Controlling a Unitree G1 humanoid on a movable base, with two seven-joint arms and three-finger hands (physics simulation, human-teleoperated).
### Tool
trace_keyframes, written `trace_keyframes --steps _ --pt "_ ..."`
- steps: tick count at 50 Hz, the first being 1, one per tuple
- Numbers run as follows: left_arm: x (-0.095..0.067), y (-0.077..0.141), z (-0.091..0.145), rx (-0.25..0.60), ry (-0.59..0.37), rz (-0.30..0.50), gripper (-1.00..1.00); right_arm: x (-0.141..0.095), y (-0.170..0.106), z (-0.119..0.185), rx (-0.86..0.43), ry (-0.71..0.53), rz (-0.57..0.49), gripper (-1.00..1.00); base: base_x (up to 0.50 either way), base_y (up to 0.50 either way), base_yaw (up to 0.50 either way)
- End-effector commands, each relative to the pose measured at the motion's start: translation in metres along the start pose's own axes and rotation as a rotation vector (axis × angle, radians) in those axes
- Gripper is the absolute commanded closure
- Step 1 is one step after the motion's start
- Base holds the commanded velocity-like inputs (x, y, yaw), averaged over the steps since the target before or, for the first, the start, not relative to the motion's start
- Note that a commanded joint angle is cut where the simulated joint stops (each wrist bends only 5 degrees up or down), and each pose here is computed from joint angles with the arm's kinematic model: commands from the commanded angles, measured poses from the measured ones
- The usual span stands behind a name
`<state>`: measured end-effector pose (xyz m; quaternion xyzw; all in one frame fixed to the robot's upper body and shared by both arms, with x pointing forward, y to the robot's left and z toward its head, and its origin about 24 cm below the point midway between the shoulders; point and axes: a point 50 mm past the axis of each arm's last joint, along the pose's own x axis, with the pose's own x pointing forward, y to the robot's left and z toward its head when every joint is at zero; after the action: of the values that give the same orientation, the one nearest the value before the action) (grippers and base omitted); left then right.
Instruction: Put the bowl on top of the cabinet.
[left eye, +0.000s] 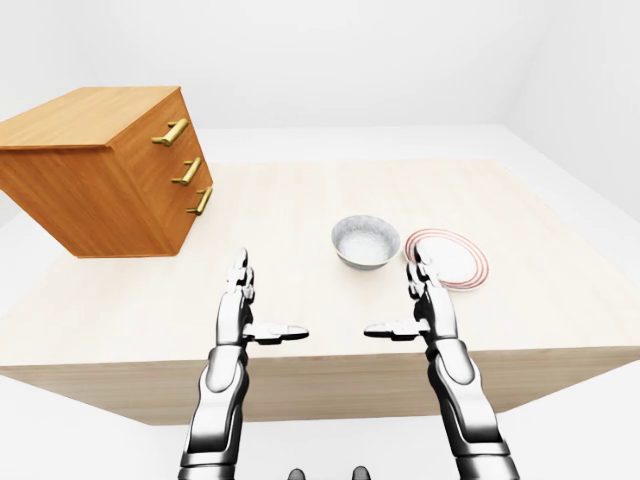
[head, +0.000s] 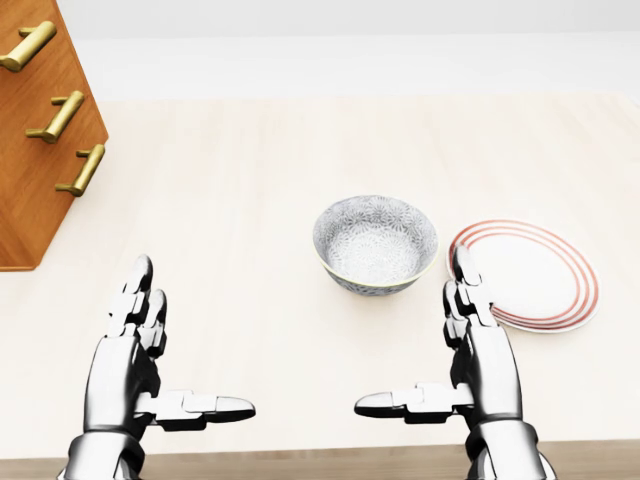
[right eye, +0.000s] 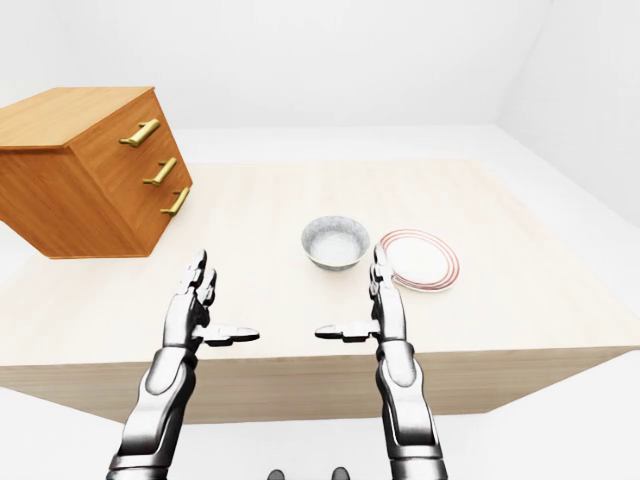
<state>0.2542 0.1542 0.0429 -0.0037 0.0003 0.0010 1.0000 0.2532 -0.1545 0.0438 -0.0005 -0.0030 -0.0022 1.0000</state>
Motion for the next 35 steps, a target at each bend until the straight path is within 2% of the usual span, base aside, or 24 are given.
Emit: trace_keyframes --steps 1,10,13,15,18,19,22,23,27,32,35 --pt "0.000 0.008 0.001 -0.018 0.004 0.000 -1.00 -0.002 -0.010 0.013 0.010 -0.036 -0.016 -1.00 0.00 0.00 0.00" --pt "-0.001 0.011 0.006 0.014 -0.016 0.012 -1.00 -0.002 -0.013 0.011 0.000 -0.028 -0.026 -1.00 0.00 0.00 0.00" --pt "0.000 0.017 0.016 0.028 -0.040 0.027 -1.00 -0.003 -0.020 0.025 -0.019 -0.065 -0.060 -1.00 0.00 0.00 0.00" --pt "0.002 0.025 0.025 0.040 -0.064 0.055 -1.00 -0.004 -0.029 0.045 -0.015 -0.142 -0.087 -1.00 0.00 0.00 0.00" --pt "0.002 0.037 0.054 0.077 -0.171 0.090 -1.00 -0.013 -0.042 0.080 -0.016 -0.296 -0.137 -1.00 0.00 0.00 0.00" --pt "0.001 0.045 0.078 0.056 -0.273 0.109 -1.00 -0.022 -0.049 0.104 -0.037 -0.402 -0.161 -1.00 0.00 0.00 0.00" --pt "-0.006 0.061 0.108 0.047 -0.406 0.153 -1.00 -0.038 -0.064 0.140 -0.074 -0.567 -0.212 -1.00 0.00 0.00 0.00" --pt "-0.011 0.073 0.126 0.036 -0.481 0.194 -1.00 -0.053 -0.076 0.162 -0.063 -0.681 -0.251 -1.00 0.00 0.00 0.00" --pt "-0.033 0.099 0.174 -0.001 -0.705 0.296 -1.00 -0.077 -0.095 0.191 -0.075 -0.832 -0.312 -1.00 0.00 0.00 0.00" --pt "-0.048 0.118 0.194 -0.066 -0.802 0.376 -1.00 -0.095 -0.108 0.206 -0.073 -0.920 -0.365 -1.00 0.00 0.00 0.00" --pt "-0.043 0.130 0.185 -0.075 -0.746 0.429 -1.00 -0.108 -0.117 0.217 -0.060 -0.980 -0.389 -1.00 0.00 0.00 0.00"
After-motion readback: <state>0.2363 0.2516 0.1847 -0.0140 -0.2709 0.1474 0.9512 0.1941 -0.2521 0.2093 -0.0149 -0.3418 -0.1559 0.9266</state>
